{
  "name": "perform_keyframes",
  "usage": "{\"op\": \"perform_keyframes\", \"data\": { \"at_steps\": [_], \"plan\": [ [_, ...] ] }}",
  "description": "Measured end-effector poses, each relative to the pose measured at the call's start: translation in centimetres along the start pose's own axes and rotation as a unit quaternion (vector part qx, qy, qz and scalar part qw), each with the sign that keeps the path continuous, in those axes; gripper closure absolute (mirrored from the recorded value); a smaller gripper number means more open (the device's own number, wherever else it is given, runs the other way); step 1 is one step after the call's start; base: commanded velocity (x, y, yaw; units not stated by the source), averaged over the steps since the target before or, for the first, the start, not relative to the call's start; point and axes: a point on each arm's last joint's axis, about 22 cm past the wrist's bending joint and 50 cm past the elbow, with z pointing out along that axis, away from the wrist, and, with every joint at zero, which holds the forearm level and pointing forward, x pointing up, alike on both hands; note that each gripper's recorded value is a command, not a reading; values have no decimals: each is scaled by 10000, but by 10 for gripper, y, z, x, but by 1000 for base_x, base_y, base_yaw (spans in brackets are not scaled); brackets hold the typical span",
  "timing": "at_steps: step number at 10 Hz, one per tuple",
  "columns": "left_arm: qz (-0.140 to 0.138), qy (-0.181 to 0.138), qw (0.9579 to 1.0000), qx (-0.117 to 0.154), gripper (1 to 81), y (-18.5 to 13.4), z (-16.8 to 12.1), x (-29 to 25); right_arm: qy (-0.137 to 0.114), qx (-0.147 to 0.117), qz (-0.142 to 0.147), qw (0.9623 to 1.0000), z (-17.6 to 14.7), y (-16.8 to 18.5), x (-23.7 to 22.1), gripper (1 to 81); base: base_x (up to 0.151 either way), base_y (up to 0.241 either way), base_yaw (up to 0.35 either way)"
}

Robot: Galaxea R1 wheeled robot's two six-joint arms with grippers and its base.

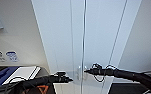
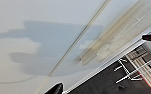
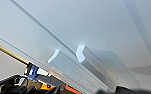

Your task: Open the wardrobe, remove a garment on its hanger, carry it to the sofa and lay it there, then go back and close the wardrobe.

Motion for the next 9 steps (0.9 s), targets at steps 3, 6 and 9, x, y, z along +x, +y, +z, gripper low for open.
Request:
{"op": "perform_keyframes", "data": {
  "at_steps": [3,6,9],
  "plan": [
    [-19,-7,10000,69,10,-1,15,3,-53,22,-112,9999,14,-12,4,10,0,0,0],
    [-3,-16,10000,96,10,6,31,9,-147,-201,-294,9993,26,-1,5,10,0,0,0],
    [126,49,9998,123,10,19,45,31,-315,-371,-513,9975,39,1,1,10,0,0,0]
  ]
}}
